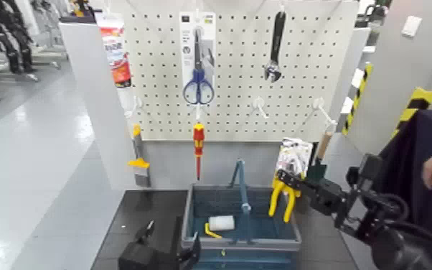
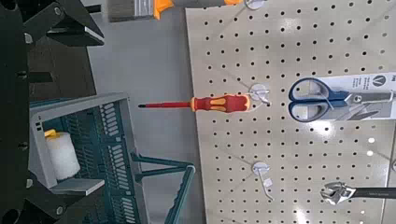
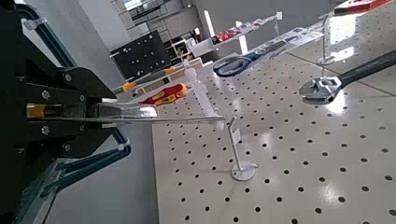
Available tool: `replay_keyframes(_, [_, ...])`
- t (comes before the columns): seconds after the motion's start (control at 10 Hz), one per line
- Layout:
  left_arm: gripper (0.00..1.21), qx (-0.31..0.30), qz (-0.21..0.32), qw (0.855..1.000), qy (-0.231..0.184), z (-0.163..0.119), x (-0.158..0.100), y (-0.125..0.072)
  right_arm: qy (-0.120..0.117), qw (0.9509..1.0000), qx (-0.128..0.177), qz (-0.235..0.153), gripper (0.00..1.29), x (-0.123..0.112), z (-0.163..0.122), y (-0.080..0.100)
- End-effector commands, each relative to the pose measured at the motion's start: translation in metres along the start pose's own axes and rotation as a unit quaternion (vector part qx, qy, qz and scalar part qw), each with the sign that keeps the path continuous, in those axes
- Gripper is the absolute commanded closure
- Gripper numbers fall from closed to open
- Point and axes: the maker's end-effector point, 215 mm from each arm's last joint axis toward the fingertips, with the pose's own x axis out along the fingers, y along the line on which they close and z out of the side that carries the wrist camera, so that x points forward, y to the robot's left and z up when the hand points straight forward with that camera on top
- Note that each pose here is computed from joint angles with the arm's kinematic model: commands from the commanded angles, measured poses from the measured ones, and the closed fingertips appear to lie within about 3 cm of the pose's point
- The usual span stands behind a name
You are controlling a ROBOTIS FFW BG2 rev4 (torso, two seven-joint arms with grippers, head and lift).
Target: Put the yellow pliers into the crate.
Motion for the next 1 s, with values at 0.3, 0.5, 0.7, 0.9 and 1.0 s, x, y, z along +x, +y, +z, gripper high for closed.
replay_keyframes(0.3, [0.22, -0.001, 0.000, 1.000, 0.000, 0.0002, 0.0001, -0.0002, 0.014, 0.9998, 0.005, -0.009, 1.05, 0.0011, -0.0187, -0.0095])
replay_keyframes(0.5, [0.22, -0.001, 0.000, 1.000, 0.000, 0.0002, 0.0001, -0.0002, 0.014, 0.9998, 0.004, -0.010, 1.05, 0.0010, -0.0186, -0.0100])
replay_keyframes(0.7, [0.22, -0.001, 0.000, 1.000, 0.000, 0.0002, 0.0000, -0.0011, 0.013, 0.9998, 0.005, -0.012, 1.05, 0.0016, -0.0191, -0.0105])
replay_keyframes(0.9, [0.22, -0.001, -0.001, 1.000, -0.001, 0.0004, -0.0001, -0.0012, 0.014, 0.9998, 0.005, -0.013, 1.05, 0.0016, -0.0197, -0.0109])
replay_keyframes(1.0, [0.22, -0.001, -0.001, 1.000, -0.001, 0.0004, -0.0001, -0.0008, 0.014, 0.9998, 0.007, -0.015, 0.77, 0.0012, -0.0195, -0.0119])
